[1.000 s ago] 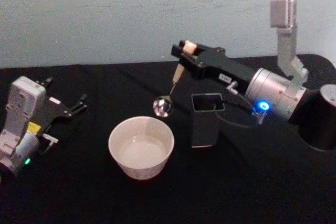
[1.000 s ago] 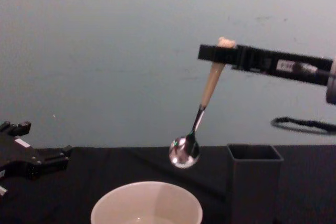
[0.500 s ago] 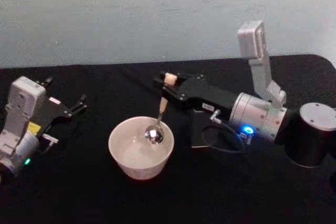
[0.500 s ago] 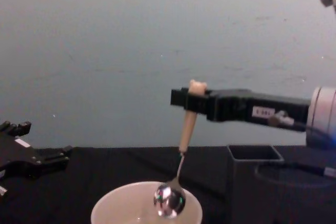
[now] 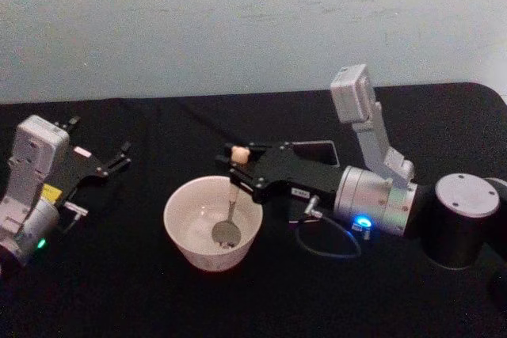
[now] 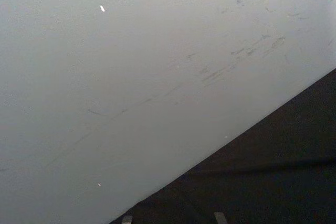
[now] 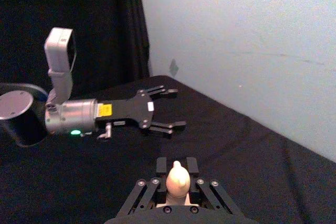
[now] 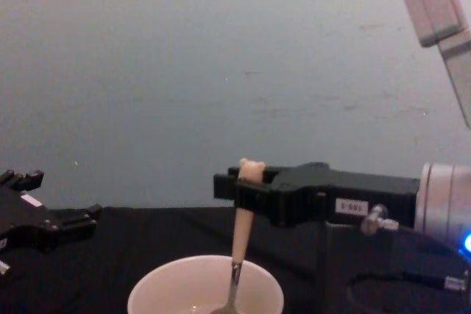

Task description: Pick up the stirring spoon with one hand, stir inside the cup, then place it back in its original position.

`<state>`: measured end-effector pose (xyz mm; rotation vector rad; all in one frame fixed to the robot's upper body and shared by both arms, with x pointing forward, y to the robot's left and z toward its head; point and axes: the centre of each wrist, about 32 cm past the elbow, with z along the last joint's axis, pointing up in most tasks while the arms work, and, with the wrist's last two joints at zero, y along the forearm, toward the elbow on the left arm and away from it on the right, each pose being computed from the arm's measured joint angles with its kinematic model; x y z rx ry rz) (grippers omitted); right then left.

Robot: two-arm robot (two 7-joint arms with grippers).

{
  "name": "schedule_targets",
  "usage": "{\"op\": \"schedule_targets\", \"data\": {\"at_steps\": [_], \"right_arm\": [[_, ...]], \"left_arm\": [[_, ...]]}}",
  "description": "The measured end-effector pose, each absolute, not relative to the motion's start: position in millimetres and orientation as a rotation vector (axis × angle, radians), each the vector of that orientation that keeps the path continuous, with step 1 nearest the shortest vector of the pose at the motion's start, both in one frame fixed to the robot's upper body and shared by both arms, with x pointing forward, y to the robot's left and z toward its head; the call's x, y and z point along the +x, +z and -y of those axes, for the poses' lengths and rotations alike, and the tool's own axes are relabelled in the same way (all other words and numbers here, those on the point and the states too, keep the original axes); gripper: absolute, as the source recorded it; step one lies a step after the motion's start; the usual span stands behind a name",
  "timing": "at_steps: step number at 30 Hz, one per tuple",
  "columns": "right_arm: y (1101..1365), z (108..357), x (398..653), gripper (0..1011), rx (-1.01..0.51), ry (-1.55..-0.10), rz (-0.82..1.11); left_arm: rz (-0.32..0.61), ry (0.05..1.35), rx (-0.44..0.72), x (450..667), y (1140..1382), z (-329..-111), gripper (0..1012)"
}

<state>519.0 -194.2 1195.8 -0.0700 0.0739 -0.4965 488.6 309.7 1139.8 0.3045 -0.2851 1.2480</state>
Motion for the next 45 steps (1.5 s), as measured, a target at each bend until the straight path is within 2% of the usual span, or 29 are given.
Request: {"op": "schedule_targets", "data": {"at_steps": [16, 30, 39, 45], "right_arm": [[1188, 168, 517, 223, -0.1, -0.449, -0.067], [1188, 142, 536, 223, -0.096, -0.518, -0.038], [1189, 144, 550, 223, -0.088, -0.591, -0.037], [1190, 158, 553, 223, -0.094, -0.62, -0.022]], "left_arm": [[0.285, 1.248, 0.304, 489, 1140, -310, 1001], [0.285, 1.248, 0.305, 489, 1140, -310, 1001], [0.285, 1.248, 0.304, 489, 1140, -310, 1002], [0.285, 1.248, 0.305, 489, 1140, -310, 1001]]}}
